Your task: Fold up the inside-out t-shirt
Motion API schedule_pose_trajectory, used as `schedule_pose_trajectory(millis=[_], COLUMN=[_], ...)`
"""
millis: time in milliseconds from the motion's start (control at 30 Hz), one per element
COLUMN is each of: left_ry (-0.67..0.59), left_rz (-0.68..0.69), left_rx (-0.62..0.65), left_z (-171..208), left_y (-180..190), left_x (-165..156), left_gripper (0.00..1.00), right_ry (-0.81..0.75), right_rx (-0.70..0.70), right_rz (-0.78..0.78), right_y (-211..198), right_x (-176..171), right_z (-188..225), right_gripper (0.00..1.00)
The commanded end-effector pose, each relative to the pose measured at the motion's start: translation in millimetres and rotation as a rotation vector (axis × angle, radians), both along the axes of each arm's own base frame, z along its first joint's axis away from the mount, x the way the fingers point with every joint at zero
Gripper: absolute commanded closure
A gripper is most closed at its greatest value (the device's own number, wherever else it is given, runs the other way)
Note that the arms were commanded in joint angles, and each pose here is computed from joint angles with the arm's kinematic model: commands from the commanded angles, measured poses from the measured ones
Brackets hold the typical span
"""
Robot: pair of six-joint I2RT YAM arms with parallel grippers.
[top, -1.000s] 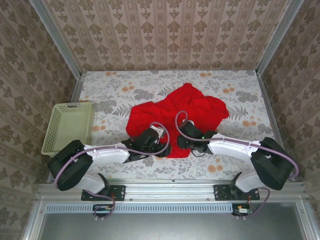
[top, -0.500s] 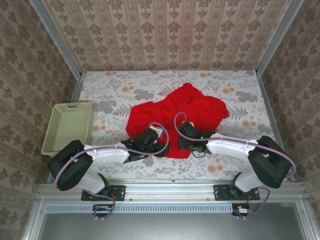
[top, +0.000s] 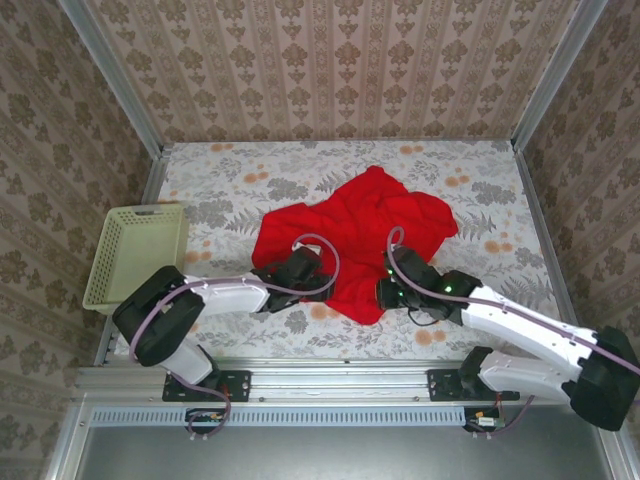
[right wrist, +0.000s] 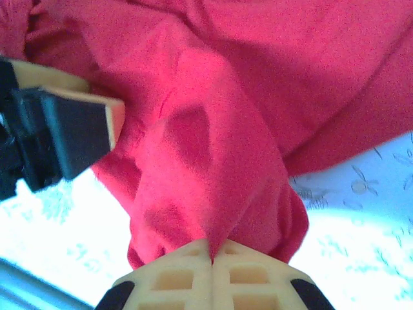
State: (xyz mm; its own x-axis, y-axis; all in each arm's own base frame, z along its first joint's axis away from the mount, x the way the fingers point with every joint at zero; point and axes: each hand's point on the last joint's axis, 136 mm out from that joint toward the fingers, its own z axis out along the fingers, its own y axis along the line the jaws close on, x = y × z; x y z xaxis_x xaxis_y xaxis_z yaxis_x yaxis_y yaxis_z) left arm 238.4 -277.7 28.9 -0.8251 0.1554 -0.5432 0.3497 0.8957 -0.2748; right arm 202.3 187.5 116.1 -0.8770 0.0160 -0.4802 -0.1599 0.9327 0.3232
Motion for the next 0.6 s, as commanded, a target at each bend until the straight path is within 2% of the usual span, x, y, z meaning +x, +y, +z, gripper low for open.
schedule_pose_trajectory(millis=[0, 167, 333, 433, 567], left_ry=[0.040, 0.040, 0.054, 0.042, 0.020], left_rz=[0.064, 0.155, 0.224, 0.229, 0.228], left_rx=[0.076, 0.172, 0.200, 0.188, 0.183], left_z=[-17.7, -23.8, -26.7, -20.7, -10.0], left_y=[15.5, 43.5, 72.2, 77.4, 78.1], left_x=[-1.2, 5.1, 10.8, 12.7, 16.0], left_gripper=[0.33, 0.32, 0.32, 0.31, 0.30], right_ry=[0.138, 0.152, 0.162, 0.122, 0.101], right_rx=[-0.074, -0.177, -0.197, -0.196, -0.136], right_rz=[-0.024, -0.124, -0.183, -0.154, -0.073], right_y=[-30.4, -69.9, -83.1, -75.6, -55.8], right_x=[-37.1, -45.1, -32.9, -20.7, -15.3], right_z=[-24.6, -33.0, -29.0, -18.7, -11.6], right_gripper=[0.99, 0.98, 0.98, 0.91, 0.76])
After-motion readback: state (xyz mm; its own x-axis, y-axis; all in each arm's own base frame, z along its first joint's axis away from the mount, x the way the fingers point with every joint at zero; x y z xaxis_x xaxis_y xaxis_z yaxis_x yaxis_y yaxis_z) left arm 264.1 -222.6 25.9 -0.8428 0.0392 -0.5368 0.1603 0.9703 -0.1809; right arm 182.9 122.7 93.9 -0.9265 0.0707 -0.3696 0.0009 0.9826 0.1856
